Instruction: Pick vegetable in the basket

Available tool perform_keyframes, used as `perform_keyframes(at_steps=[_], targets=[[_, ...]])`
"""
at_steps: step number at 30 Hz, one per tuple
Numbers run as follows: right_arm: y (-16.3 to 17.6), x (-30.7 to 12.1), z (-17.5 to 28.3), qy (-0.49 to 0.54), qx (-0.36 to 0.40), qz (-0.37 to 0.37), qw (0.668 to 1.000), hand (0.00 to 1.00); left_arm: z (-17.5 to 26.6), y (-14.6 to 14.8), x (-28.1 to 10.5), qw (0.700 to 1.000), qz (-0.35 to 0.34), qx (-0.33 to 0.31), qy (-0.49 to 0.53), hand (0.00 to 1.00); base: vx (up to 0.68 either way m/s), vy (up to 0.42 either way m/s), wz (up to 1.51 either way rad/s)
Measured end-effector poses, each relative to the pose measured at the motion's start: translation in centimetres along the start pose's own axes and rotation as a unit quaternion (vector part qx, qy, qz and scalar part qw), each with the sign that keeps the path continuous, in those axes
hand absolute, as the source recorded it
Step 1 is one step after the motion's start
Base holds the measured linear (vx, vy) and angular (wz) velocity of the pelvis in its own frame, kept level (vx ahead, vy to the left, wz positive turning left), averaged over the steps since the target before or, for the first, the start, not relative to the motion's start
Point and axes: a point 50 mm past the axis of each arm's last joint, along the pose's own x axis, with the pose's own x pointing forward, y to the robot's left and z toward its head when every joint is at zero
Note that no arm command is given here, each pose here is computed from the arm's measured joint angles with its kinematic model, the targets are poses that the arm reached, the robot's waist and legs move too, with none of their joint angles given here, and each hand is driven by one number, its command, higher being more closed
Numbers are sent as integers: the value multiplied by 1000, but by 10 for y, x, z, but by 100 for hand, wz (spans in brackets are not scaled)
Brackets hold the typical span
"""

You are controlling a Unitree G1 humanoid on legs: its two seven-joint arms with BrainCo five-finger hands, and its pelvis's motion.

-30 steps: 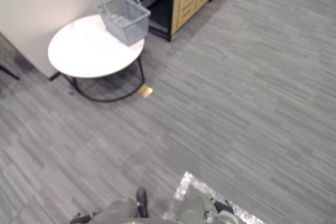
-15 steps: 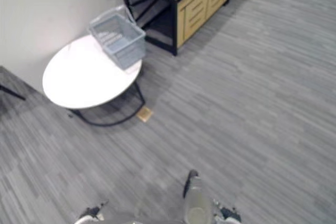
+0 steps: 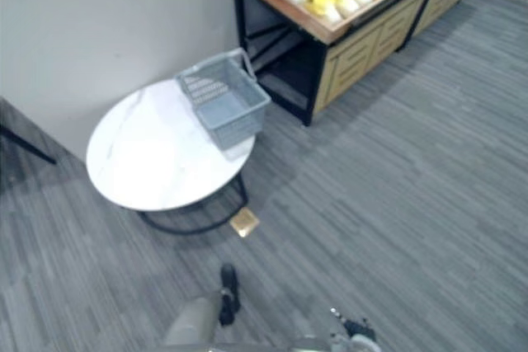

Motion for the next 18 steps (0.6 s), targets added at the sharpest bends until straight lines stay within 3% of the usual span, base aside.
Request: perform_keyframes(at_steps=[3, 11, 18], targets=[[15, 0, 10, -16, -29, 29, 999, 0, 3, 1, 1, 1000, 0, 16, 0, 0, 499, 240, -2], [16, -1, 18, -42, -62, 40, 996, 0, 9, 15, 4, 997, 10, 81, -15, 0, 424, 153, 3], [17, 0, 25, -52, -57, 43, 996, 0, 18, 9, 4, 998, 9, 62, -27, 0, 393, -153, 72]])
